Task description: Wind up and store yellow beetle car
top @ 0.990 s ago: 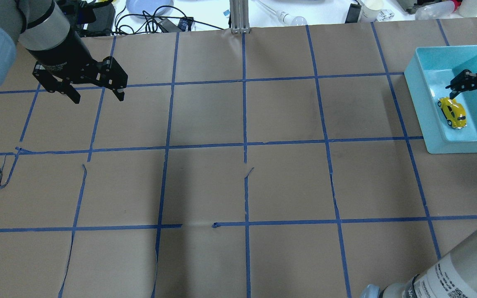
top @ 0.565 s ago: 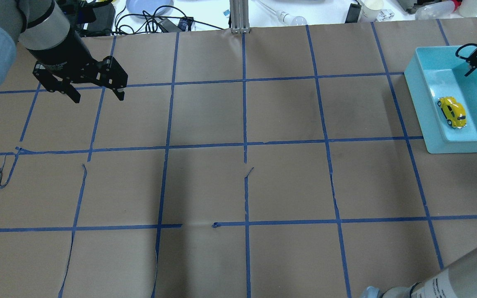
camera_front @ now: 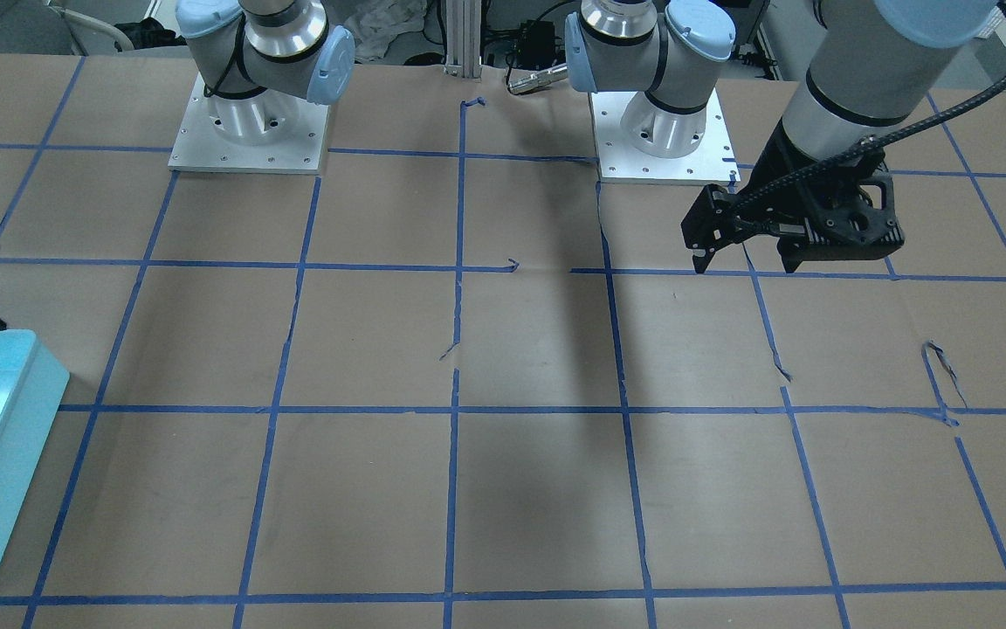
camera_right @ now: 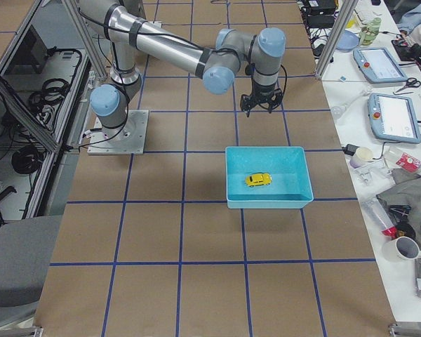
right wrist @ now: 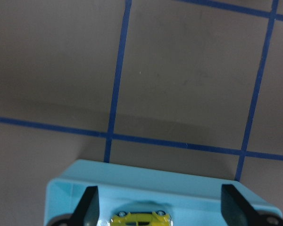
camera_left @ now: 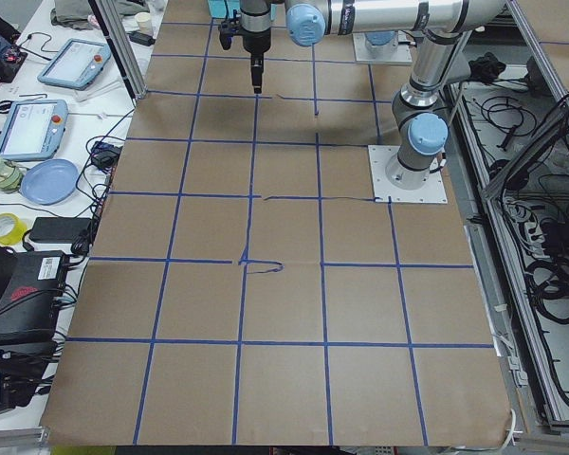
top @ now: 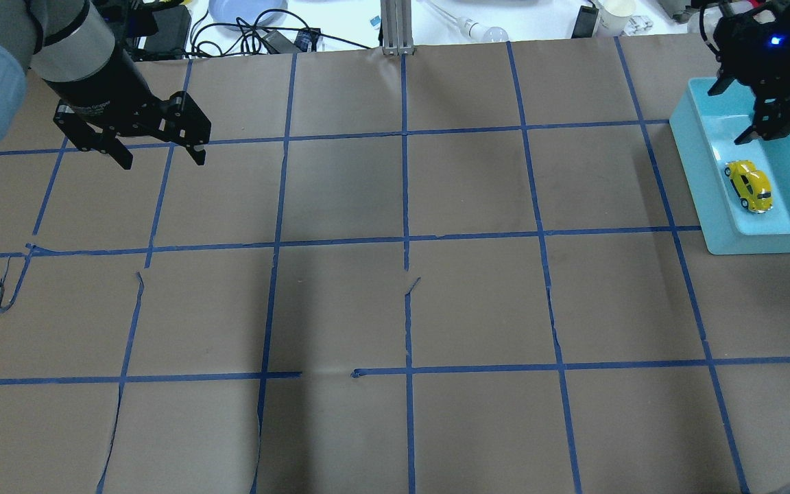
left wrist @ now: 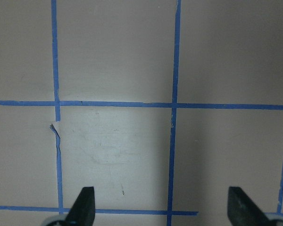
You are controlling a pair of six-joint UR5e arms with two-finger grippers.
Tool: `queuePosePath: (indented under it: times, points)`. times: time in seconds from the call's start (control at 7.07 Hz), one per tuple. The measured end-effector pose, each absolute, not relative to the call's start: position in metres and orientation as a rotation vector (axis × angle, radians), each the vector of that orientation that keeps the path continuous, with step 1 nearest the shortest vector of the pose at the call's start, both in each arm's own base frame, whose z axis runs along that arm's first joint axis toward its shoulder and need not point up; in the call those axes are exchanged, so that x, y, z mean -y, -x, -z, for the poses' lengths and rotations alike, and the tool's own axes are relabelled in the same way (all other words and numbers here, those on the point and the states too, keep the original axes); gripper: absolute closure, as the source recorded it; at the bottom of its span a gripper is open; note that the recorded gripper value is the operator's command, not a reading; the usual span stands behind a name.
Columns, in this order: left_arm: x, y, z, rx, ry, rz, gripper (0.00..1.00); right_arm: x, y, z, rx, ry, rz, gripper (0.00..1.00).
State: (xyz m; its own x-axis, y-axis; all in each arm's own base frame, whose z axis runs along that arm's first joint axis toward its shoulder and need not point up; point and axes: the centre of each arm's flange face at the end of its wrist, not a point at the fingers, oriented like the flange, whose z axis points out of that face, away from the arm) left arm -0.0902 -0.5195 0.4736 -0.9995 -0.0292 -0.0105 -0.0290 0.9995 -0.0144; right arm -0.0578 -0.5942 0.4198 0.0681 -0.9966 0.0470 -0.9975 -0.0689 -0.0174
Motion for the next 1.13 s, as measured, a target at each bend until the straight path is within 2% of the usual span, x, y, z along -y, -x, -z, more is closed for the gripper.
queuePosePath:
  times: [0.42,0.71,1.13]
  points:
    - [0.52,0.09,-0.474,-3.131,0.047,0.026,0.0,0.563,-0.074,-0.468,2.593,-1.819,-0.201,0.09]
    - [0.52,0.09,-0.474,-3.131,0.047,0.026,0.0,0.54,-0.104,-0.496,2.985,-1.377,-0.303,0.06]
    - [0.52,0.09,-0.473,-3.131,0.046,0.027,0.0,0.483,-0.113,-0.551,3.168,-0.79,-0.278,0.06]
